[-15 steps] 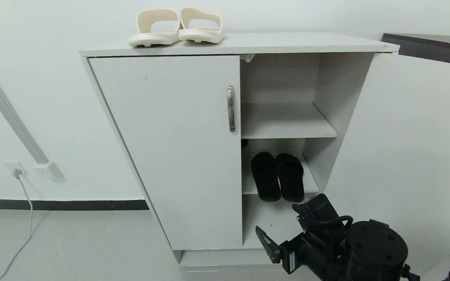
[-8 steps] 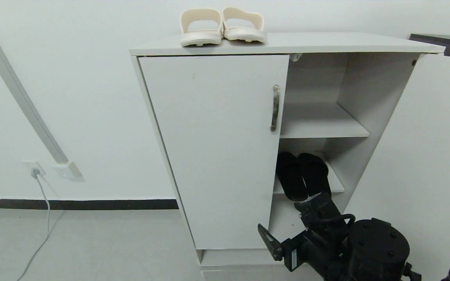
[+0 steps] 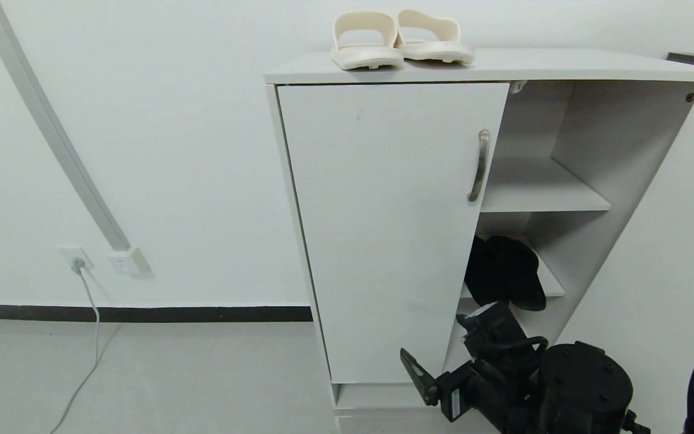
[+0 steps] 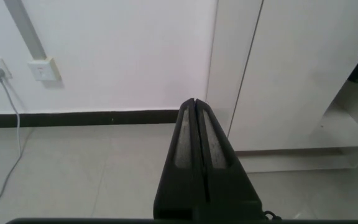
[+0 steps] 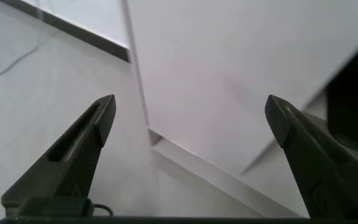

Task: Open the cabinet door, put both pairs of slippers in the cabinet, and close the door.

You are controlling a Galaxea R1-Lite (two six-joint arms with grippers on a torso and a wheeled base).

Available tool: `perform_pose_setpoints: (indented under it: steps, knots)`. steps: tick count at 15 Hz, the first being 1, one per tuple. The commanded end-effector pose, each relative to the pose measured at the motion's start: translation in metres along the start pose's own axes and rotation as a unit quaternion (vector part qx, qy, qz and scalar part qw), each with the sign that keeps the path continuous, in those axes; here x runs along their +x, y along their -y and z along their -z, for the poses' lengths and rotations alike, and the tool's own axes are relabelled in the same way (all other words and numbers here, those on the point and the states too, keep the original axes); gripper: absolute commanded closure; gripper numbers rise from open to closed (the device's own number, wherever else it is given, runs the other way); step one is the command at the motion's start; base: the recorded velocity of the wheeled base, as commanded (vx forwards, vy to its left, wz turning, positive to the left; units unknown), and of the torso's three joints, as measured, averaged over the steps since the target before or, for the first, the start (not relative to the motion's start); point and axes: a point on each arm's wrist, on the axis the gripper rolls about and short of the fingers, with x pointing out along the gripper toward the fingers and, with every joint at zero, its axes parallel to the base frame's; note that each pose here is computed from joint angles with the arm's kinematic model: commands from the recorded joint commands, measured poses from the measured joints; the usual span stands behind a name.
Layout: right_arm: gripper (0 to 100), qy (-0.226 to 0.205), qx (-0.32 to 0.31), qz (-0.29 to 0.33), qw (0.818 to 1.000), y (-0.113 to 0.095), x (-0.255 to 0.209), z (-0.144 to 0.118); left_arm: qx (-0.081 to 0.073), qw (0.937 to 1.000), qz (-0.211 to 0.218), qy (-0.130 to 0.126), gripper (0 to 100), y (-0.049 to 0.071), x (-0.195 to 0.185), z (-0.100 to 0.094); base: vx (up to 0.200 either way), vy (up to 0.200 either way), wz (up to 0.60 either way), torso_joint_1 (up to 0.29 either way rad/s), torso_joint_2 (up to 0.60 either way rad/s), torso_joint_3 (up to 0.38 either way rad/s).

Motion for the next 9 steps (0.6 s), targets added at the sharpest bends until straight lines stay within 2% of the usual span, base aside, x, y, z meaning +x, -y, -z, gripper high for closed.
perform_pose_setpoints:
  steps: [1,9]
  knots:
    - [0,-0.007,-0.003,-0.002,1.000,-0.0011,0.0005,0.0036,0.000,1.0000,0.000,0.000,100,0.0000,0.0001,-0.0001,0.000,0.000,0.00,0.000,0.00,0.000]
    - [0,-0.007,-0.003,-0.003,1.000,-0.0016,0.0005,0.0041,-0.001,1.0000,0.000,0.000,100,0.0000,0.0001,-0.0001,0.000,0.000,0.00,0.000,0.00,0.000]
